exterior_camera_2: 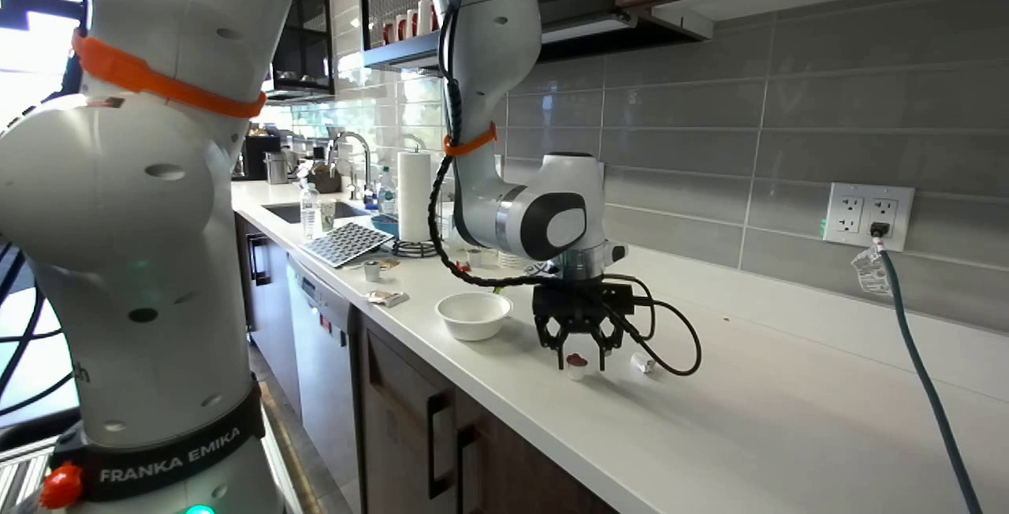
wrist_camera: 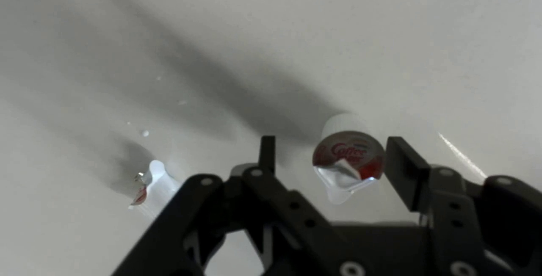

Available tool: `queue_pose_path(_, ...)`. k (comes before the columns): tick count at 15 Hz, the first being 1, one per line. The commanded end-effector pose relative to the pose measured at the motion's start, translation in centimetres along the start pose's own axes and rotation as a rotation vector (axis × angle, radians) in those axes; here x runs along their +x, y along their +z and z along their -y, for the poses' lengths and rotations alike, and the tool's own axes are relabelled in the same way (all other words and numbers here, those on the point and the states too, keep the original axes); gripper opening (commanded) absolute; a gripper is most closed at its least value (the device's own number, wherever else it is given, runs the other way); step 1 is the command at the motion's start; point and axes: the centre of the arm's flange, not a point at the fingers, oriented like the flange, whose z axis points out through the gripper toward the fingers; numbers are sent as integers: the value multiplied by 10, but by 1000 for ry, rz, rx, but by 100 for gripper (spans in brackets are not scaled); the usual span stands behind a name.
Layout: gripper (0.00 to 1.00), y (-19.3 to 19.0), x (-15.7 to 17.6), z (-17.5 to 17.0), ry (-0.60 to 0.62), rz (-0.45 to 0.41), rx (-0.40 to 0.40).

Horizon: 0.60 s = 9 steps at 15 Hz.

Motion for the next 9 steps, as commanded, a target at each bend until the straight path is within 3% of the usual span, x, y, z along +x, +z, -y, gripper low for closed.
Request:
queue_pose_path(1,65,-2,-5,0,8,11,-4)
queue_pose_path(5,56,-1,-7,-2,13,12,-3)
queue_pose_path(6,50,-1,-8,-2,14,12,-2)
queue_pose_path(9,50,-1,-8,-2,15,11,-1)
